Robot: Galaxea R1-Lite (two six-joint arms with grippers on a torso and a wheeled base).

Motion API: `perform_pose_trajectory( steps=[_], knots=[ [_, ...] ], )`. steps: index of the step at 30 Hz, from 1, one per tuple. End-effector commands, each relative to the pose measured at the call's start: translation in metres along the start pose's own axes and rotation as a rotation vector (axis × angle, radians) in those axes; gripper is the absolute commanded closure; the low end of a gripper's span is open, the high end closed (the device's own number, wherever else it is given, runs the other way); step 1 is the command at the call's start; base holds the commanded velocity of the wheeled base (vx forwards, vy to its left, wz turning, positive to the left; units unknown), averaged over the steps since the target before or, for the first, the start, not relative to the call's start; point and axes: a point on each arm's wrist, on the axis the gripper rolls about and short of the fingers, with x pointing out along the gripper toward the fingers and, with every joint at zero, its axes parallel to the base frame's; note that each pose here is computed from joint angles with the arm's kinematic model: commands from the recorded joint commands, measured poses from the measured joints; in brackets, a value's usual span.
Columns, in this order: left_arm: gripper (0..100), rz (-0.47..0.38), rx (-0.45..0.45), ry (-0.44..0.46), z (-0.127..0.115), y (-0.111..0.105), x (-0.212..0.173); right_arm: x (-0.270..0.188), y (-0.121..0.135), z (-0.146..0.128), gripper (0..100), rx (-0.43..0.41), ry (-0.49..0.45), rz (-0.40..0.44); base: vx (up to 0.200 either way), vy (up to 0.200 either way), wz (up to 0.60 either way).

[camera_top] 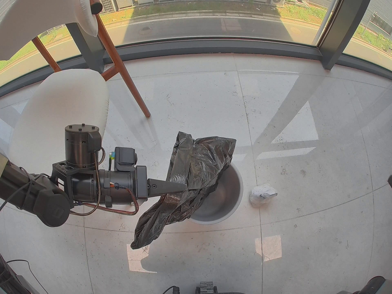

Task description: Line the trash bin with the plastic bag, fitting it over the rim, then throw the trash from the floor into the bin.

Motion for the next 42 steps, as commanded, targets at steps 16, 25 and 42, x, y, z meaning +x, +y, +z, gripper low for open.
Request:
perform_pose_trajectory(
  steps=[16,25,42],
  knots=[
    [100,0.080,0.074,-0.065,-0.024,-0.048,0.004,0.336,0.009,-0.080,100,0.279,0.488,0.171,0.000,0.000,0.00],
    [100,0.096,0.061,-0.048,-0.032,-0.043,0.002,0.377,0.019,-0.106,100,0.270,0.500,0.204,0.000,0.000,0.00],
    [100,0.106,0.086,-0.037,-0.038,-0.041,-0.002,0.405,0.068,-0.149,100,0.366,0.540,0.251,0.000,0.000,0.00]
  ],
)
